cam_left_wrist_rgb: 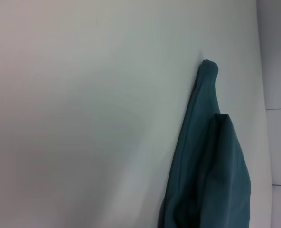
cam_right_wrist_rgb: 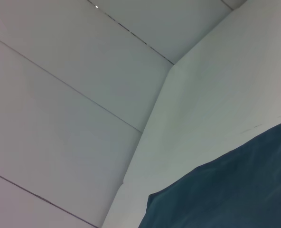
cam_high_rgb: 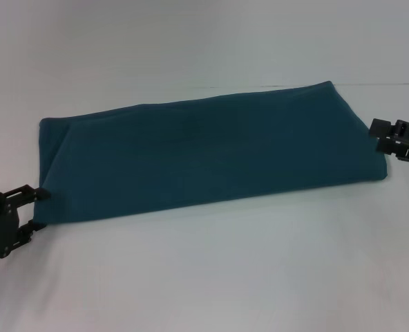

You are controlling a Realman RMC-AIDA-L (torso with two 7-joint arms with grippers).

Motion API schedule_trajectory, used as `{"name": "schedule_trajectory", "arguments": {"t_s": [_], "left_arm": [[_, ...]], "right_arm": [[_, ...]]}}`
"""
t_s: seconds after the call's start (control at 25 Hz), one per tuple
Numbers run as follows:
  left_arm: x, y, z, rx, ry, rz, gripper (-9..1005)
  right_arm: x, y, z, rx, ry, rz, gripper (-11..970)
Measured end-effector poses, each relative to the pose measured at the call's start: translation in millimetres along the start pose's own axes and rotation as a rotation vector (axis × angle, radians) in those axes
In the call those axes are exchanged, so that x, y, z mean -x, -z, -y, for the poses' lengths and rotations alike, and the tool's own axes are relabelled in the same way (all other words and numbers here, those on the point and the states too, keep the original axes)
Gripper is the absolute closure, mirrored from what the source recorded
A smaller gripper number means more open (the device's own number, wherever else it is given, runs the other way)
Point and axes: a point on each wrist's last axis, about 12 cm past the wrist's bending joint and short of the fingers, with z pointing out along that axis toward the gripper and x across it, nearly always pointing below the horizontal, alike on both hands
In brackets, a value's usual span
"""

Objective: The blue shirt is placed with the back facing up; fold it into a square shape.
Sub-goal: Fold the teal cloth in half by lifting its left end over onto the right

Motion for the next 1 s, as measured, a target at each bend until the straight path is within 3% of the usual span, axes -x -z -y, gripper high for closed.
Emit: {"name": "schedule_trajectory", "arguments": {"t_s": [0.48, 1.0], "left_arm": [[-3.1, -11.5, 2.8, 0.001, -0.002, -0.007, 367], [-5.5, -31.9, 15.2, -0.010, -0.040, -0.022, 367]], "right_arm": [[-1.1, 0.9, 0.4, 0.000, -0.001, 0.001, 16], [-3.7, 1.9, 1.3, 0.002, -0.007, 0.001, 17]]}}
